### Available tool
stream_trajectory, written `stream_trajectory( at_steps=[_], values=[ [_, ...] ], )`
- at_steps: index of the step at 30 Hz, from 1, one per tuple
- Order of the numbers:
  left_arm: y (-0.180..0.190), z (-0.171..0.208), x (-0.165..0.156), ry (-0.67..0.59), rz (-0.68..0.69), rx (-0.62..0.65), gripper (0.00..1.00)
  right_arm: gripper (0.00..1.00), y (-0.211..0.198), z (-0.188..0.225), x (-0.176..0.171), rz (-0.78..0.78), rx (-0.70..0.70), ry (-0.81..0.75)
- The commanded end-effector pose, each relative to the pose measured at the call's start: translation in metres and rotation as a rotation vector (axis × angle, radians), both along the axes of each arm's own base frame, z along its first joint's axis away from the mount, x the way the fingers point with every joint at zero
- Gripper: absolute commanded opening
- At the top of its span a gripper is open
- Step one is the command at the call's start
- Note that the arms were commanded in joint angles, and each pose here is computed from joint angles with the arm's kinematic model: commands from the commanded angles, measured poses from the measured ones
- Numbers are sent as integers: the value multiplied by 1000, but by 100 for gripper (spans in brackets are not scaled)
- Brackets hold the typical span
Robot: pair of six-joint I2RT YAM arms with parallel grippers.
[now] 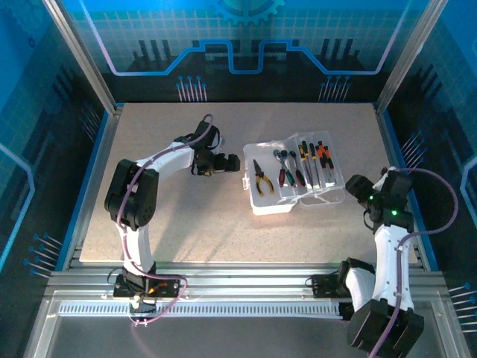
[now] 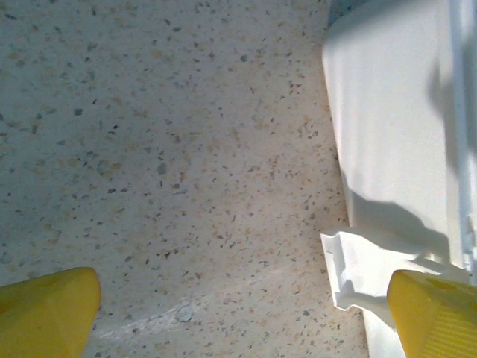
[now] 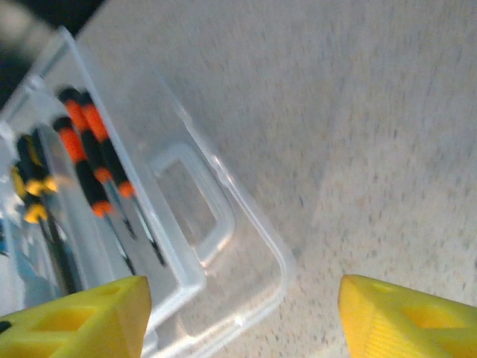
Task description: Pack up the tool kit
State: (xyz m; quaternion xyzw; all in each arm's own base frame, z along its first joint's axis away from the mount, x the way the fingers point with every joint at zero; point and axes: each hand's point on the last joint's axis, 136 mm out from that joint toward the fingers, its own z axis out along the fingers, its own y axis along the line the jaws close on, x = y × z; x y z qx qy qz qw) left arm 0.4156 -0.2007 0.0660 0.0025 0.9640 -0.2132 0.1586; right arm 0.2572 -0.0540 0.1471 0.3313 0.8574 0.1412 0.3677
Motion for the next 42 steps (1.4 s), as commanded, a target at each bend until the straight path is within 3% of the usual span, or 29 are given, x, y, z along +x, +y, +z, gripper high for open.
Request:
stream_trajectory(
  at_steps=[1,12,27,34,40,42],
  values=[
    [-9,10,10,-26,6,-52,99,63,12,-27,-8,4,110,54],
    [-10,7,11,-22,6,-53,100,53,13,-63,5,2,154,102],
    [-10,-1,10,0,3,-45,99,39,18,-85,37,71,-92,190],
    [-11,-2,11,2,3,-48,99,23,14,-83,41,79,-154,233],
    [-12,-2,12,0,0,-50,99,22,13,-91,50,109,-170,302],
    [-12,-2,12,1,0,-54,99,16,14,-95,53,124,-161,323]
  ],
)
